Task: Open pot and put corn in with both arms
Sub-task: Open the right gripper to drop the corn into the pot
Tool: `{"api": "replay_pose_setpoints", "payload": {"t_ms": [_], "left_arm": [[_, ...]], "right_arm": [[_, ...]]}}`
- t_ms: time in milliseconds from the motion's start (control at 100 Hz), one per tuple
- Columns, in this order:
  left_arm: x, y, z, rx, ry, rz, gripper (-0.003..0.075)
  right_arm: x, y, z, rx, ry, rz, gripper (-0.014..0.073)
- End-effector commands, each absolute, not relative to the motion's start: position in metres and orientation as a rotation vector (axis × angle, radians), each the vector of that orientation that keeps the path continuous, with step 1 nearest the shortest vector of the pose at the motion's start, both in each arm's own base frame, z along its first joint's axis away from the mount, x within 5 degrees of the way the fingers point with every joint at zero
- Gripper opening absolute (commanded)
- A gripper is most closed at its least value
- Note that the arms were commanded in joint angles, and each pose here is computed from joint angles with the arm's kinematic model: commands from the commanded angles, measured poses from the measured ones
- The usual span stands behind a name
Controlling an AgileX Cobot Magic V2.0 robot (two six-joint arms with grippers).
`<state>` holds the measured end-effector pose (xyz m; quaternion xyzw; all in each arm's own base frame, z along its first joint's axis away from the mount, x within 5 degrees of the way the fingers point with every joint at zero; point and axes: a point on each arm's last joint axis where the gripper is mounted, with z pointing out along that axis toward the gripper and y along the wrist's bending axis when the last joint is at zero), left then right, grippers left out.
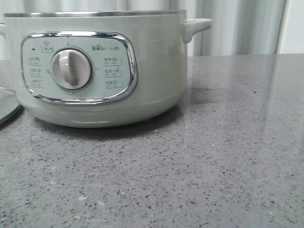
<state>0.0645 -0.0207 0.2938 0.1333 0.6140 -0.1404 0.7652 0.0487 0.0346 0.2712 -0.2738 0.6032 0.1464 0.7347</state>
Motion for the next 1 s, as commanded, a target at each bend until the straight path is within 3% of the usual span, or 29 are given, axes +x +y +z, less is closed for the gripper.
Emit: {"api": "replay_pose_setpoints", "payload": {"t_ms": [0,180,740,850,910,990], "left_arm": [[0.058,-0.017,0.297,0.292,1.283,-0.310,-0.0020],[0.053,-0.013,0.283,0.281,1.274,-0.321,-0.0020],[0.054,-0.012,0.280,0.200,1.328,-0.418,-0.0020],[0.060,-0.003,0.267,0.059,1.382,-0.371,-0.0020],[0.061,-0.003,0.263,-0.007,1.429,-0.442,-0.0020],[0.060,-0.005,0.261,0.055,1.476,-0.404,-0.0020]], "right_arm": [[0.041,0.032,0.274,-0.590,1.204,0.322,-0.0056],[0.036,0.028,0.264,-0.576,1.177,0.324,-0.0057],[0.036,0.028,0.264,-0.576,1.179,0.323,-0.0057],[0.036,0.028,0.264,-0.576,1.179,0.323,-0.0057],[0.036,0.028,0.264,-0.576,1.179,0.323,-0.0057],[0.036,0.028,0.264,-0.576,1.179,0.323,-0.0057]]}}
